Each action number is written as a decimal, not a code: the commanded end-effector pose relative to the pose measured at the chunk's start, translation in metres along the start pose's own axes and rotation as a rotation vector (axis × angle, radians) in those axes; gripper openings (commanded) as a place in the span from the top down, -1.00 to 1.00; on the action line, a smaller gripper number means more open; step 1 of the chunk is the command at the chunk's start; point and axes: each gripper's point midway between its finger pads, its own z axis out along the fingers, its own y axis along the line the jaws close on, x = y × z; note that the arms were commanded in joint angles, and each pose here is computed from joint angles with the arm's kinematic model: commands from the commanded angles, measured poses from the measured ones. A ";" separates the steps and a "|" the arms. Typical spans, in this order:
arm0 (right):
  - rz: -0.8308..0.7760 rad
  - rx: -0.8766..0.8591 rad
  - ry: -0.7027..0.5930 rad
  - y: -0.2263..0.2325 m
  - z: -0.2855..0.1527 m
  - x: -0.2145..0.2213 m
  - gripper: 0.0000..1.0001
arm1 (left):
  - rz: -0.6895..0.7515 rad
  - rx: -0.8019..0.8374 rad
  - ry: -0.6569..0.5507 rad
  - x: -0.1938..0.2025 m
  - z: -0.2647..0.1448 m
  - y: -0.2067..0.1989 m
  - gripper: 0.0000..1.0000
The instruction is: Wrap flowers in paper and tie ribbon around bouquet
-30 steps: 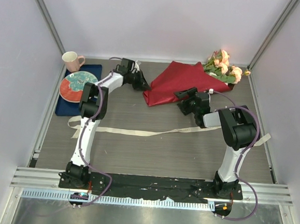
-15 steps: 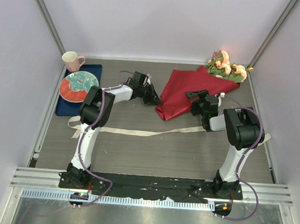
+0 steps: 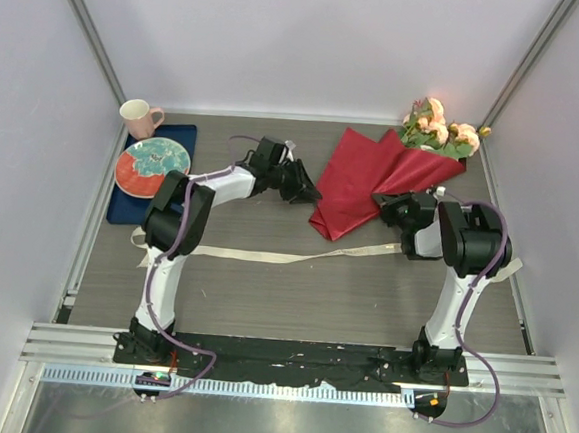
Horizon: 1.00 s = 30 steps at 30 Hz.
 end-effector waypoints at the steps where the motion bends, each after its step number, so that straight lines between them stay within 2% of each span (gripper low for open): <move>1: -0.080 -0.096 0.107 0.022 -0.007 0.011 1.00 | 0.121 0.139 -0.092 -0.011 -0.052 -0.072 0.23; 4: -0.113 -0.100 0.177 0.026 -0.021 0.022 1.00 | 0.159 0.108 -0.088 0.004 -0.082 -0.068 0.05; 6: -0.120 -0.118 0.218 0.031 -0.034 0.030 1.00 | 0.174 0.107 -0.097 0.009 -0.101 -0.065 0.00; 10: -0.138 -0.150 0.306 0.033 -0.064 0.049 1.00 | 0.165 0.085 -0.117 0.036 -0.140 -0.041 -0.02; 14: -0.131 -0.192 0.379 0.041 -0.096 0.065 1.00 | 0.188 0.103 -0.155 0.063 -0.178 -0.040 -0.03; 21: -0.154 -0.239 0.527 0.046 -0.137 0.105 0.99 | 0.149 0.087 -0.189 0.096 -0.199 -0.012 -0.04; 26: -0.094 -0.262 0.554 0.063 -0.147 0.107 1.00 | 0.063 0.037 -0.176 0.111 -0.190 0.020 -0.11; 29: -0.070 -0.257 0.578 0.069 -0.148 0.107 1.00 | -0.054 -0.040 -0.182 0.120 -0.179 0.054 -0.02; 30: -0.062 -0.259 0.584 0.071 -0.149 0.107 1.00 | -0.092 -0.081 -0.167 0.128 -0.175 0.071 0.12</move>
